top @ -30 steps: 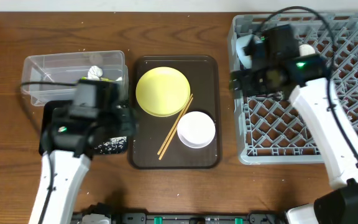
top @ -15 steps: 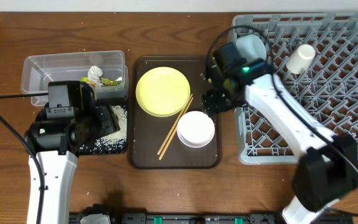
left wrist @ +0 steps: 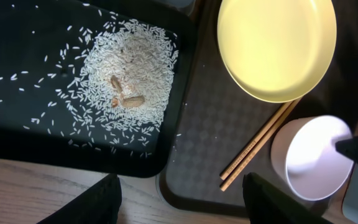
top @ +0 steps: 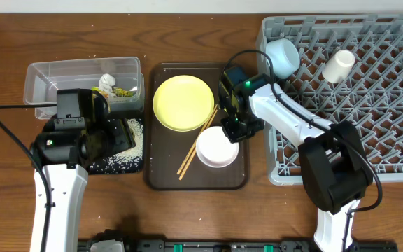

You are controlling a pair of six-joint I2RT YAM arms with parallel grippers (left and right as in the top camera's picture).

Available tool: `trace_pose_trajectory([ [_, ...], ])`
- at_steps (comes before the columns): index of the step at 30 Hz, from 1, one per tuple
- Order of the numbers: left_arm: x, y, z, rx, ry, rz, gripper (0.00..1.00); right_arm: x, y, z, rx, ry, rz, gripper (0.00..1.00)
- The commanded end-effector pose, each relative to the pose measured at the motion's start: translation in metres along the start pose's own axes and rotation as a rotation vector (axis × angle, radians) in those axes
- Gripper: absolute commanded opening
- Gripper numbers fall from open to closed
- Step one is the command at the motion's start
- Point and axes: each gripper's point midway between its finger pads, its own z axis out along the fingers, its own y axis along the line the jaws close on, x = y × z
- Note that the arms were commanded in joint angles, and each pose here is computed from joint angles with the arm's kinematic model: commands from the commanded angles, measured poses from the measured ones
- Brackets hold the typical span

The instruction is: Sort waste into correct bins and load items into the dishwasher rack

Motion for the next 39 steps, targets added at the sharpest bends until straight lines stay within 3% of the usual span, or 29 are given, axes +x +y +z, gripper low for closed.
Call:
trace_pose_trajectory([
  [1,0.002,0.004,0.002,-0.016,0.012,-0.01,0.65,-0.005,-0.016,-0.01,0.054,-0.035,0.04,0.01],
  [7,0.003,0.005,0.002,-0.017,0.014,-0.011,0.65,-0.012,-0.038,-0.06,0.13,-0.173,0.067,0.01],
  [17,0.003,0.004,0.002,-0.016,0.014,-0.011,0.65,-0.021,-0.111,-0.237,0.458,-0.739,0.234,0.01],
  [21,0.003,0.004,0.002,-0.016,0.014,-0.011,0.65,-0.016,-0.147,-0.28,0.605,-0.853,0.285,0.01],
  [27,0.003,0.004,0.002,-0.016,0.014,-0.011,0.66,0.008,-0.22,-0.322,0.968,-0.881,0.513,0.01],
  [32,0.003,0.004,0.002,-0.015,0.015,-0.018,0.65,0.007,-0.252,-0.332,1.223,-0.77,0.481,0.01],
  [39,0.003,0.004,0.002,-0.013,0.015,-0.018,0.65,-0.017,-0.268,-0.284,1.27,-0.594,0.376,0.01],
])
